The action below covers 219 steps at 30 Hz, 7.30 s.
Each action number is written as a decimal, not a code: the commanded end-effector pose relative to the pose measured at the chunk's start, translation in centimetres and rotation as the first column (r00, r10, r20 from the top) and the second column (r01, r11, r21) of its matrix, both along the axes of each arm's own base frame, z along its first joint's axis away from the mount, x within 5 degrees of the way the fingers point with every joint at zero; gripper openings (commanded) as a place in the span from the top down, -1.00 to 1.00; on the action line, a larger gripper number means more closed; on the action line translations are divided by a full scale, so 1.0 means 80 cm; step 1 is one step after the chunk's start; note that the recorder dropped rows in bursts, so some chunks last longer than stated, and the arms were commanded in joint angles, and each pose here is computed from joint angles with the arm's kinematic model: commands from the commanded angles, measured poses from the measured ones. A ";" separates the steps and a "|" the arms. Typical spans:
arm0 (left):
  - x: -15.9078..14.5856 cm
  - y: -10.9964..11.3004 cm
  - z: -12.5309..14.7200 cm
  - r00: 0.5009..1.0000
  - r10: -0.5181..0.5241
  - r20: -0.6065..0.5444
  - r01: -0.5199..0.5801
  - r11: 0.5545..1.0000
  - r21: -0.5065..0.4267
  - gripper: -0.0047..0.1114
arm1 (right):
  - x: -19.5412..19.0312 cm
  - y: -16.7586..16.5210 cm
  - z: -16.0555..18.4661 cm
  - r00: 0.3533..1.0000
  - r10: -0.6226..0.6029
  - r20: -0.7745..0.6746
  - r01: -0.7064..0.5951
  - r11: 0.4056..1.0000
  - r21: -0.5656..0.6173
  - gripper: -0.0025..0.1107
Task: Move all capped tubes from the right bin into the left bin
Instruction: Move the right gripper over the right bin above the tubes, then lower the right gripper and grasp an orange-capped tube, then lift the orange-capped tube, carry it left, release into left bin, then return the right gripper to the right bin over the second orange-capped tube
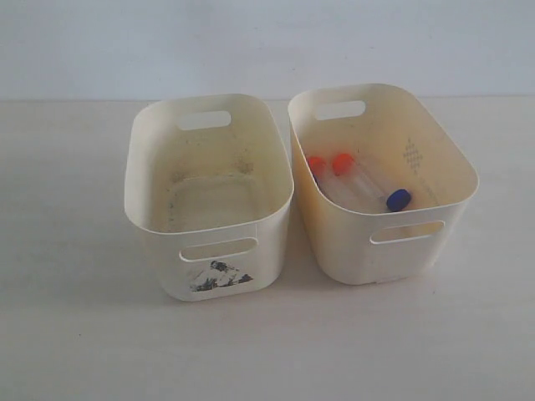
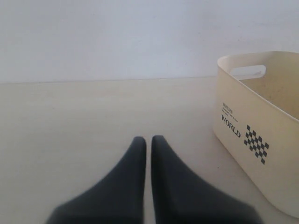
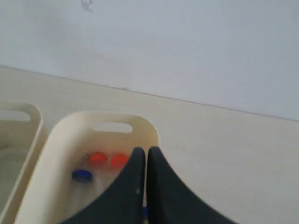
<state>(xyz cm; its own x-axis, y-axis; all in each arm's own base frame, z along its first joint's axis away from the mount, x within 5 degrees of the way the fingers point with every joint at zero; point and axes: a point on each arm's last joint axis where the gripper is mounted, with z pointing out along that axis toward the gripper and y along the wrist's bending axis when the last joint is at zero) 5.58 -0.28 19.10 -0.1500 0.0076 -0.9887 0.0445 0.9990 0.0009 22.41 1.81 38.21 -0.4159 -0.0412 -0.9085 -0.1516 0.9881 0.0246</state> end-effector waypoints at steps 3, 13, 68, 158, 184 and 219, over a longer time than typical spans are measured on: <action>0.000 0.000 0.002 1.000 0.002 0.012 -0.002 1.000 -0.007 0.84 | 0.058 0.010 -0.022 0.993 0.010 -0.117 0.006 0.990 0.138 0.93; 0.000 0.000 0.002 1.000 0.002 0.012 -0.002 1.000 -0.007 0.84 | 0.135 0.070 0.006 0.928 0.158 -0.339 -0.116 0.983 0.140 0.96; 0.000 0.000 0.002 1.000 0.002 0.012 -0.002 1.000 -0.007 0.84 | 0.269 0.123 -0.193 0.578 -0.002 -0.816 -0.117 0.990 -0.085 0.96; 0.000 0.000 0.002 1.000 0.002 0.012 -0.002 1.000 -0.007 0.84 | 0.160 0.265 -0.118 0.604 0.667 -0.436 -0.683 0.716 0.148 0.20; 0.000 0.000 0.002 1.000 0.002 0.012 -0.002 1.000 -0.007 0.84 | 0.199 0.114 -0.102 0.862 -0.031 -0.506 -0.068 0.982 -0.176 0.96; 0.000 0.000 0.002 1.000 0.002 0.012 -0.002 1.000 -0.007 0.84 | 0.247 0.138 -0.260 0.730 -0.038 -0.683 -0.070 0.989 -0.129 0.96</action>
